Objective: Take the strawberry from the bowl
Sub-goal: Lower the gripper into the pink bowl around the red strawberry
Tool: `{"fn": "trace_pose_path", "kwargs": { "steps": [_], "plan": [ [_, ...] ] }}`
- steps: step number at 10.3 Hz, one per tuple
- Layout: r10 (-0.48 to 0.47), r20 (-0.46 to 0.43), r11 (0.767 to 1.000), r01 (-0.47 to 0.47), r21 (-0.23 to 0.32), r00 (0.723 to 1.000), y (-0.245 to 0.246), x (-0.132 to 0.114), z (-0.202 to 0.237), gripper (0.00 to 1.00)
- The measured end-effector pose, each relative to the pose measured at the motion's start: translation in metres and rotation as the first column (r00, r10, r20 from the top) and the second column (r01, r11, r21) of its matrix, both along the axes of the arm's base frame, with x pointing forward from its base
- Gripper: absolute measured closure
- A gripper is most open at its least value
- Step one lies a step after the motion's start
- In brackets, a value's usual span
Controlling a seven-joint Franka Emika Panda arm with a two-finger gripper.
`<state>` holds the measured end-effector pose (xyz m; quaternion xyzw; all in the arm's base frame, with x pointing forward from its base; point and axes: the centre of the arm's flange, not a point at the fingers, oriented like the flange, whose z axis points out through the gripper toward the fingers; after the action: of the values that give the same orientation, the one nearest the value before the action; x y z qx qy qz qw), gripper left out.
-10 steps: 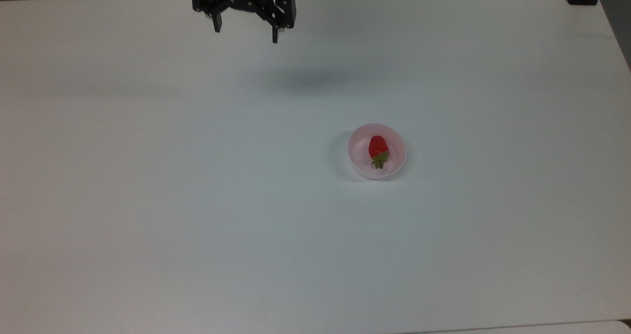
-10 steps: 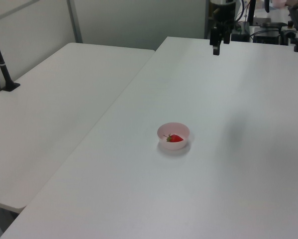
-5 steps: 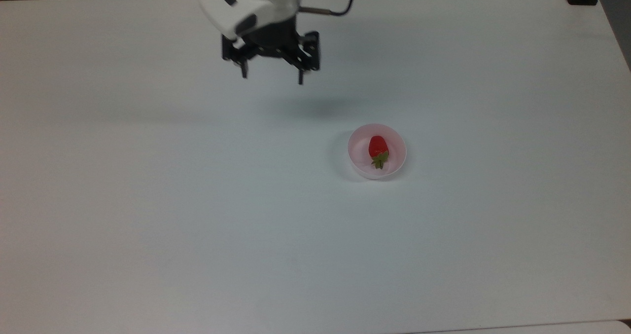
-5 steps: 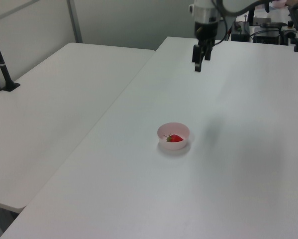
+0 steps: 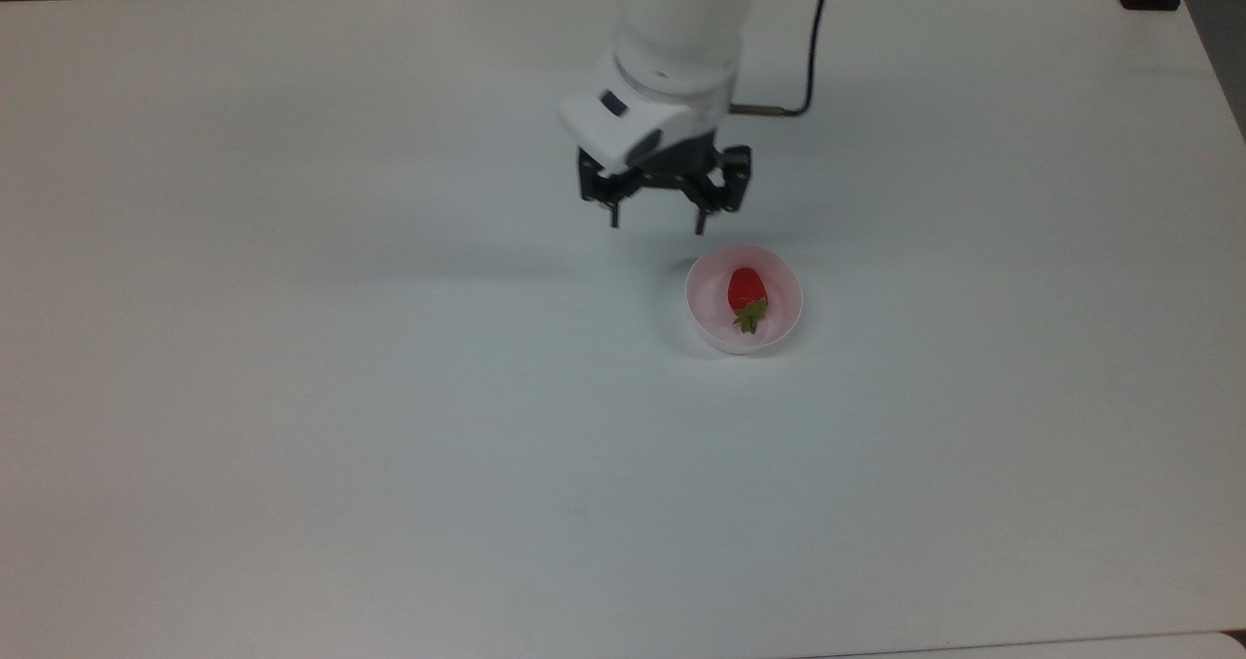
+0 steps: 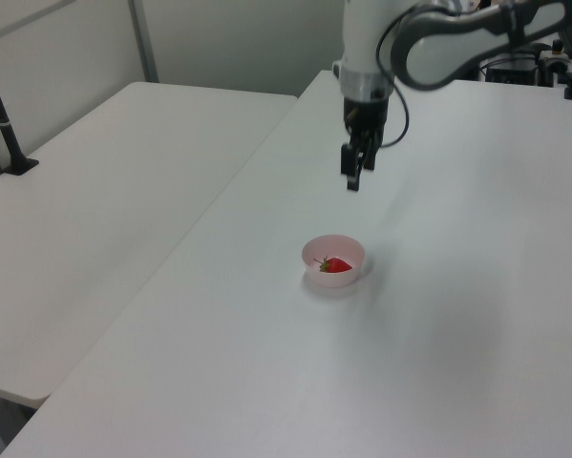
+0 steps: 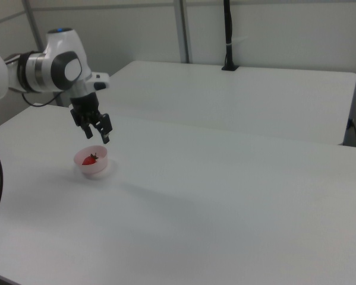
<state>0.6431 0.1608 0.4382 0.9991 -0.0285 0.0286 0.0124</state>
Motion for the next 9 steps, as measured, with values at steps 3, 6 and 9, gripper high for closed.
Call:
{"fn": "trace_pose_path", "kwargs": {
  "steps": [3, 6, 9],
  "plan": [
    [-0.002, -0.002, 1.0, 0.002, 0.011, 1.0, 0.053, 0.002, -0.052, 0.21],
    [-0.033, 0.038, 0.999, 0.032, 0.033, 0.999, 0.076, 0.006, -0.073, 0.27],
    [-0.048, 0.036, 0.998, 0.046, 0.035, 0.998, 0.079, 0.007, -0.083, 0.31]
  ]
}}
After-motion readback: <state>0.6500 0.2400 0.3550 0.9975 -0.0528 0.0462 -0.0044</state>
